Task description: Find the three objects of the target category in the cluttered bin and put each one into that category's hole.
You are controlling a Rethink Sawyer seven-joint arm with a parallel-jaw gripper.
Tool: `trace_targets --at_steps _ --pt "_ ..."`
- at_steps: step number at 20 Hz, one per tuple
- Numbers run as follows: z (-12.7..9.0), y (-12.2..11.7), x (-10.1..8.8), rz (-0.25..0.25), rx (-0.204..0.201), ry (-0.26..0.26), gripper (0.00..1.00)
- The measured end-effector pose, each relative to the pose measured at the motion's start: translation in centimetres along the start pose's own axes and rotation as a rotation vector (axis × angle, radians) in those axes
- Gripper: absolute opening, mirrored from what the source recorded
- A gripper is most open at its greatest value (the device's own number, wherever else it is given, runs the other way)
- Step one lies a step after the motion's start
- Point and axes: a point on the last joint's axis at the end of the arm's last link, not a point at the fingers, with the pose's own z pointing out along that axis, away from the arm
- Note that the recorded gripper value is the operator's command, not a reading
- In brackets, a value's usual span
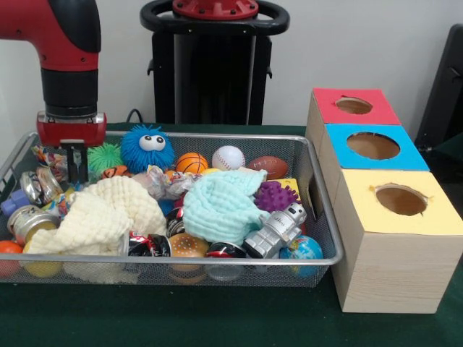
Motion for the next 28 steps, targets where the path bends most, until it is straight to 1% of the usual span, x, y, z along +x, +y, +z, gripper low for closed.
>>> trace_targets --at_steps 5,6,8,9,20,25,28 --pt "-1.1 0.2 -0.7 -0.016 0.009 -0.009 0.0" --pt "-1.8 0.4 -1.0 -0.021 0.011 -0.013 0.0" --pt "-2.4 0.7 -1.3 -0.024 0.012 -0.014 0.0" --pt "-3.3 1.0 -1.8 -0.028 0.011 -0.011 0.0" --pt "-7.2 2.4 -3.3 -0.031 0.007 0.017 0.0" --pt "-8.0 2.9 -3.7 -0.043 0.003 0.007 0.0" --pt "-8.4 3.2 -3.6 -0.047 0.001 0.005 0.0"
